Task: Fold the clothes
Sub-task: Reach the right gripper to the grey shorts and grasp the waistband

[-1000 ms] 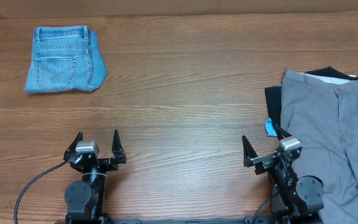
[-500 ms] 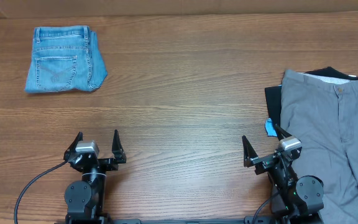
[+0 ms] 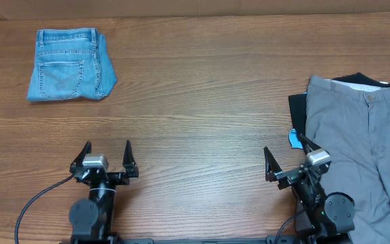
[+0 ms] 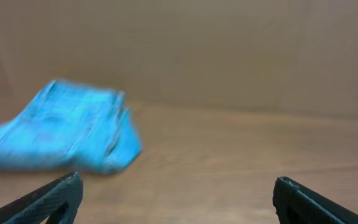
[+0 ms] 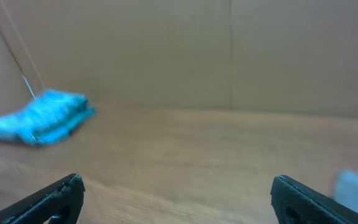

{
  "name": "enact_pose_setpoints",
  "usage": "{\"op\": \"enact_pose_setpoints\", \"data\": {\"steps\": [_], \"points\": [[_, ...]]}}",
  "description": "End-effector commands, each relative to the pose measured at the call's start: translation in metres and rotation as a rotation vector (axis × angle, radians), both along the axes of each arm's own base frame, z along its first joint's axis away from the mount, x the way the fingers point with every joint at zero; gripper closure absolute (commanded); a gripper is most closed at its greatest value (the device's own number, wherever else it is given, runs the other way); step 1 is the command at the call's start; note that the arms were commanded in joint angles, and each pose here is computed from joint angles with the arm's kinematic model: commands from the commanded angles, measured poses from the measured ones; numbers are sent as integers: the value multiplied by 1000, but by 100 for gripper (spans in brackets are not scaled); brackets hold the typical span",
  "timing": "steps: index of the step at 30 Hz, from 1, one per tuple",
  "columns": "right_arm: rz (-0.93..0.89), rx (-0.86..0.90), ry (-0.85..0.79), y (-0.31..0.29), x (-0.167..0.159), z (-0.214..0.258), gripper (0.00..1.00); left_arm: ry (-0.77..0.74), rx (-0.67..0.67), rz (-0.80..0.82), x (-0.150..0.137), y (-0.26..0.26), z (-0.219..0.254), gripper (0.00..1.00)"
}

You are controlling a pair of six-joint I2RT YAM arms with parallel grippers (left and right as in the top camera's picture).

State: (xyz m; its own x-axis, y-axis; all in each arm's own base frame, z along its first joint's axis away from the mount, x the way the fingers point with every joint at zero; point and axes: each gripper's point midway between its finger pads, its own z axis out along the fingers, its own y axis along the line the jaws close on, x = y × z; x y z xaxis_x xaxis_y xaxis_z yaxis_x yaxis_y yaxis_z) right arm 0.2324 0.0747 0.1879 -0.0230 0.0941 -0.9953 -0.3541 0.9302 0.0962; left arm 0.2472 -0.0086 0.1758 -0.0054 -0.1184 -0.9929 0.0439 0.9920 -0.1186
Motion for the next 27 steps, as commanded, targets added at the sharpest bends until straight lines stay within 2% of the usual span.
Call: {"op": "enact_pose_setpoints", "data": {"steps": [1,6,10,14,18,20,27], "points": [[23,141,-52,1,-7,35,0,-101,9,-155,-8,-27,34,0],[29,243,3,0,-14,64,0,-133,-6,-122,-19,-21,80,0],[12,227,98,-1,-15,81,0,-49,-10,-102,-21,-18,103,0],[0,209,197,0,-7,107,0,55,-14,-106,-9,-18,134,0],[-17,184,330,3,10,129,0,207,-20,-115,12,-21,163,0],[-36,152,479,6,26,138,0,348,-32,-152,30,-28,179,0],[-63,89,773,12,61,137,0,649,-44,-182,65,-34,185,0]]}}
